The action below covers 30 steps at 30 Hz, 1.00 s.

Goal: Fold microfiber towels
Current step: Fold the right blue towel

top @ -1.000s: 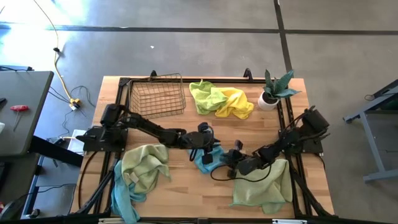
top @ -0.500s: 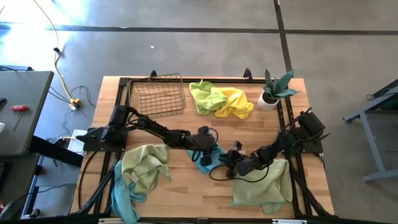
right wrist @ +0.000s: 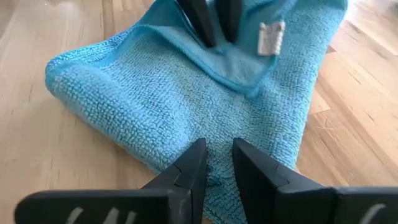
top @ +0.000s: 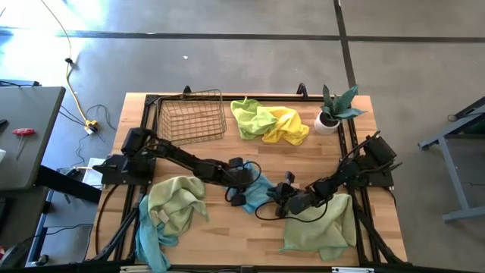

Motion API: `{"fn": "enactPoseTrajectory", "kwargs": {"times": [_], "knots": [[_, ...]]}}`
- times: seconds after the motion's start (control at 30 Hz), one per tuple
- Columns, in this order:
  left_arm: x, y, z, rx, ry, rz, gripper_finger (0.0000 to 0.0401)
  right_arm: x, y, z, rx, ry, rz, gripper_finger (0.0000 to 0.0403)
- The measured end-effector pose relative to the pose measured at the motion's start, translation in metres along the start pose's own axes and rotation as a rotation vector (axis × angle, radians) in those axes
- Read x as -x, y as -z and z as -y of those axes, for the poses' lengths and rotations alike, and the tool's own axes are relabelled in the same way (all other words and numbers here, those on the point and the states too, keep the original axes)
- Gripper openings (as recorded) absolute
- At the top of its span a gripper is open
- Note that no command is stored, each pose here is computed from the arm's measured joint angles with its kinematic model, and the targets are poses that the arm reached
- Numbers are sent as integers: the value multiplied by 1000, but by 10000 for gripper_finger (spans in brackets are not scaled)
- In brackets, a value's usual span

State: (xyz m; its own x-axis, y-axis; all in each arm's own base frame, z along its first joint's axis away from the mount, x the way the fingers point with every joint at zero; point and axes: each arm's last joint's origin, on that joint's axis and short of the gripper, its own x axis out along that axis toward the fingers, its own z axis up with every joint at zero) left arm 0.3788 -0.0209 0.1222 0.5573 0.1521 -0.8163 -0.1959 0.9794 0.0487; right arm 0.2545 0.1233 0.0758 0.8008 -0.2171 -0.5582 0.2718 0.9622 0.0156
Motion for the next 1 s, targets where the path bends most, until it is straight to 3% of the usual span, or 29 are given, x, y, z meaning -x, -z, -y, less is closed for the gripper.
{"fn": "enactPoseTrajectory", "kwargs": {"times": [0.37, 0.53, 0.73, 0.83, 1.0], "knots": [[40, 14, 10, 11, -20, -189, 62, 0, 0, 0, 0, -2, 0, 73], [62, 3, 13, 33, -17, -89, 62, 0, 0, 0, -5, -6, 5, 73], [76, -22, 15, 32, -69, 171, 62, 0, -1, 0, -10, -8, 10, 73], [63, -34, 16, 0, -61, 286, 62, 0, -1, -1, -11, -11, 13, 73], [23, -32, 12, -12, -40, 321, 62, 0, -1, -1, -15, -17, 15, 73]]}}
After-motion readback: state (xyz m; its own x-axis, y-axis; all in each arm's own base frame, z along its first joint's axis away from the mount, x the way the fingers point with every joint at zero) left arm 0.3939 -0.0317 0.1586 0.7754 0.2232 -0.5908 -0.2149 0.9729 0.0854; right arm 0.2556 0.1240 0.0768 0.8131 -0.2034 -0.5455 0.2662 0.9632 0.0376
